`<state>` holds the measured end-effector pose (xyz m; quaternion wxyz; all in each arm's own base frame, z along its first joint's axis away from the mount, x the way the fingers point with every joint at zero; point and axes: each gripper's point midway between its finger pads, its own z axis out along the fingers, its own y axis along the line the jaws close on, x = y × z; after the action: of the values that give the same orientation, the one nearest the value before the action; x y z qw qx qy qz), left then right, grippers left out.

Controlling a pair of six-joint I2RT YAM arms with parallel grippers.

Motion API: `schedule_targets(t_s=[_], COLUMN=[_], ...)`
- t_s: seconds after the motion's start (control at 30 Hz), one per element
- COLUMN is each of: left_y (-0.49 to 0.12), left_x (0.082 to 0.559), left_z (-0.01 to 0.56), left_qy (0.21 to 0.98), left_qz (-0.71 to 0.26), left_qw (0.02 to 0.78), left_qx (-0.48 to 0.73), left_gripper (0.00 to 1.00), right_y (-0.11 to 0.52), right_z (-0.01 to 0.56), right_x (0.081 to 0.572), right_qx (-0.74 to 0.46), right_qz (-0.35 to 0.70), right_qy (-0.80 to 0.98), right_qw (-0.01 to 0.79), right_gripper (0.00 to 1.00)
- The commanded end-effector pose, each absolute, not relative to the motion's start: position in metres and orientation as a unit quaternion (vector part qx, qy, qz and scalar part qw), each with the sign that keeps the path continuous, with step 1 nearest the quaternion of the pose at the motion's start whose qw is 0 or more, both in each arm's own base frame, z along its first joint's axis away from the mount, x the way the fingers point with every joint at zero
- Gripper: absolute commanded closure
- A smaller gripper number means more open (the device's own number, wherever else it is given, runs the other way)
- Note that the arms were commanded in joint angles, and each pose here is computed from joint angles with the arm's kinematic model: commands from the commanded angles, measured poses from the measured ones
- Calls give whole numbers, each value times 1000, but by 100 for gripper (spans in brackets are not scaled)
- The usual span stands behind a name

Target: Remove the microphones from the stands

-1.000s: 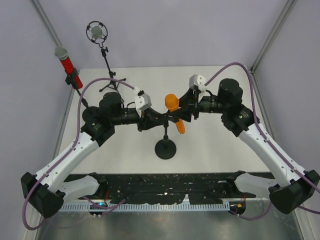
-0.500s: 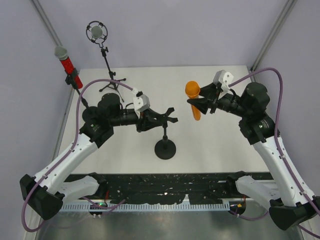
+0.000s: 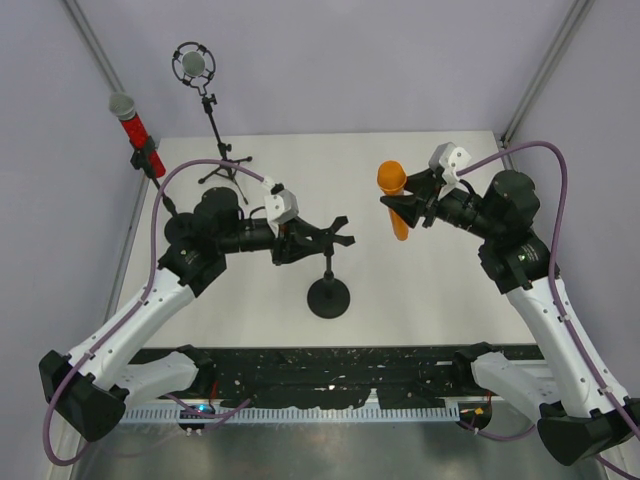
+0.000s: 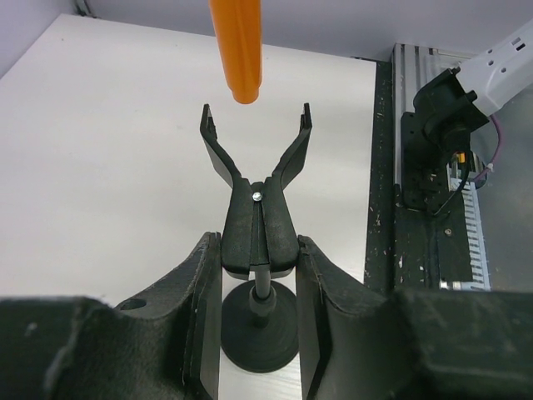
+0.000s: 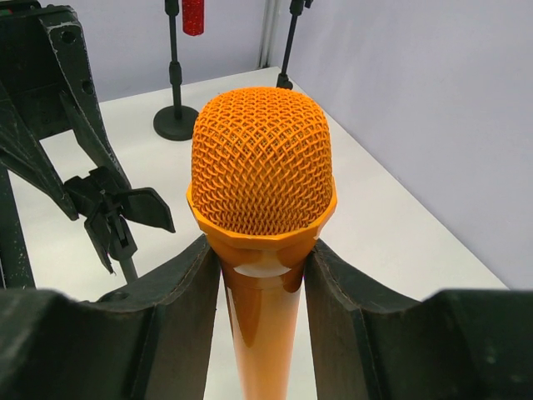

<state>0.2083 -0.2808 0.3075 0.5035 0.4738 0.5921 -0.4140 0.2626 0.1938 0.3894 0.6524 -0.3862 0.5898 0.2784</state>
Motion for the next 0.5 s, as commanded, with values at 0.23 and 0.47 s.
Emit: schedule_targets(t_s=[0.23,0.47], left_y=[-280,-281], left_x=[203,203], left_z=[327,328], left_qy=[561,560], left_qz=[-424,-429], left_qw=[526,525], left_qx=[477,476], left_gripper=[61,51], right_y=[191,190], right_z=[408,406], right_x=[259,259], right_qx=[-379,-378], right_qz=[277,278], right_qy=[565,565], right_qw=[679,678], right_gripper=[95,95])
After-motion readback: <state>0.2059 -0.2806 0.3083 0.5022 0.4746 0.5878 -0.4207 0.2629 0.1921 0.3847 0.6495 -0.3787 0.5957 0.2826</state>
